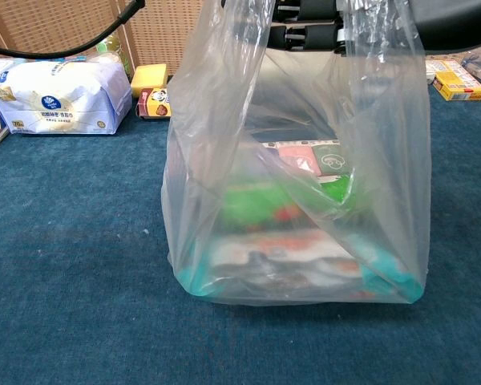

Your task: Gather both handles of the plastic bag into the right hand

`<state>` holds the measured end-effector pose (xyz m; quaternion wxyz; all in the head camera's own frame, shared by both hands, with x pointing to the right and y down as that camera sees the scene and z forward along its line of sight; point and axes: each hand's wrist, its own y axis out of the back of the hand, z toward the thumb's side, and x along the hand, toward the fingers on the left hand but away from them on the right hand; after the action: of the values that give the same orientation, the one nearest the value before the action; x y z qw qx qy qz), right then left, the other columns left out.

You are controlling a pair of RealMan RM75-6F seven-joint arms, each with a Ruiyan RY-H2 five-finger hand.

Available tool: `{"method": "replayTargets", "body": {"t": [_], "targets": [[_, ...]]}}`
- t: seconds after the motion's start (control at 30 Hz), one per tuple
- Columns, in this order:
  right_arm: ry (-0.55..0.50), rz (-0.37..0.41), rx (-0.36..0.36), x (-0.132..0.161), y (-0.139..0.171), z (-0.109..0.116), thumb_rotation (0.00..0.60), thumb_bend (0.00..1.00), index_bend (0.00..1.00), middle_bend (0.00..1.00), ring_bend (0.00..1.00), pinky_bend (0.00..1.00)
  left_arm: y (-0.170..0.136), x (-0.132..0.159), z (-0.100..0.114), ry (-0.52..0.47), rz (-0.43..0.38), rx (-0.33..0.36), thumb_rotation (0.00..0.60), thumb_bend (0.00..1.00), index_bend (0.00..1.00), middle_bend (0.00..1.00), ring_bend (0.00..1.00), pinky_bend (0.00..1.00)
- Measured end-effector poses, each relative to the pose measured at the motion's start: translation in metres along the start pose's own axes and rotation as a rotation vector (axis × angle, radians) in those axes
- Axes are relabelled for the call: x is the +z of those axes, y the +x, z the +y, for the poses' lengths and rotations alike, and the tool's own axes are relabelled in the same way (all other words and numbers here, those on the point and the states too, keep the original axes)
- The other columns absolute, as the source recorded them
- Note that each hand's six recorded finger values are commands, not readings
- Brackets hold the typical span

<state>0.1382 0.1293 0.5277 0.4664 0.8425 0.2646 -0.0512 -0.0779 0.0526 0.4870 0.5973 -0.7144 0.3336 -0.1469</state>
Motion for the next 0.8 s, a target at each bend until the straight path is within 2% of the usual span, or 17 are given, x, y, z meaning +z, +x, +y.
{"method": "replayTargets", "body": {"t": [0.7,0.8], "targets": [[-0.010,0.004,0.029,0.001,0.005,-0.006,0.116,0.14,0.10,0.22,0.17,0.21,0.014,0.005,-0.005,0.020,-0.002,0.009,0.600,0.17,0.00,0.02,0.00,0.08],[-0.013,0.007,0.026,0.002,0.006,-0.005,0.114,0.14,0.10,0.23,0.18,0.21,0.015,0.005,-0.005,0.023,0.003,0.010,0.600,0.14,0.00,0.02,0.00,0.08]]}}
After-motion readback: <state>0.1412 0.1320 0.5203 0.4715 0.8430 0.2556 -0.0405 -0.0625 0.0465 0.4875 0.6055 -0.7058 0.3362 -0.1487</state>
